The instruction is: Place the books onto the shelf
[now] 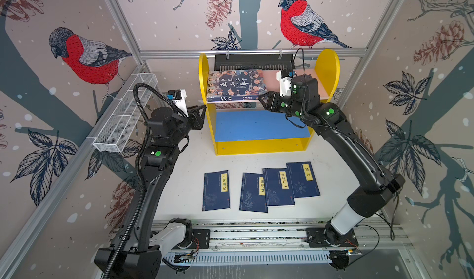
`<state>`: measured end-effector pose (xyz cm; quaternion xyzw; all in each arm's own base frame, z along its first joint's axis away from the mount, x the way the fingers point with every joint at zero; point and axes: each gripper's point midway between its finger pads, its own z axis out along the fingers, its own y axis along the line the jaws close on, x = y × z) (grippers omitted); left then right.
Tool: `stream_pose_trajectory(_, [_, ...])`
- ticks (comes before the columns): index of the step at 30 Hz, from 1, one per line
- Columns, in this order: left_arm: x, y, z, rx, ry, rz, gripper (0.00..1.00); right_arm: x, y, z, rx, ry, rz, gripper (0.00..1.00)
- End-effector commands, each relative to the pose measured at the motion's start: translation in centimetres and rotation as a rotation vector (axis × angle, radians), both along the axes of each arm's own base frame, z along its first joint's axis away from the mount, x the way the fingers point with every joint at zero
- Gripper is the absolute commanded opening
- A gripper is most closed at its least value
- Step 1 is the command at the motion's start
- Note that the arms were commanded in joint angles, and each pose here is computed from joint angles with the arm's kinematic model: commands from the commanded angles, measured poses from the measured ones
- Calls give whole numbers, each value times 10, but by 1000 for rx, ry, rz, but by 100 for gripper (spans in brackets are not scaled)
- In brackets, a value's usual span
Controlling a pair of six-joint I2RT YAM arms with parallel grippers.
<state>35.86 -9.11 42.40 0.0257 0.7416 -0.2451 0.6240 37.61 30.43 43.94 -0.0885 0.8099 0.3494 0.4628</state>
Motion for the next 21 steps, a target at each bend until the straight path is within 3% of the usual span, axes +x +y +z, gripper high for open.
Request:
stream_pose_trajectory(1, [-4, -2, 6, -21, -3, -18, 40, 1, 7, 5, 31, -14, 26, 51])
stream_pose_trajectory(10, [-7, -4, 5, -35, 11, -26, 40, 0, 7, 4, 35, -7, 31, 51])
stream_pose_trajectory(14, [-10, -4, 4, -44, 22, -26, 40, 3, -2, 7, 32, -13, -9, 56])
stream_pose_trajectory(21, [-28, -10, -23, -78, 135, -67, 44, -14, -45, 47, 102, -117, -116, 60])
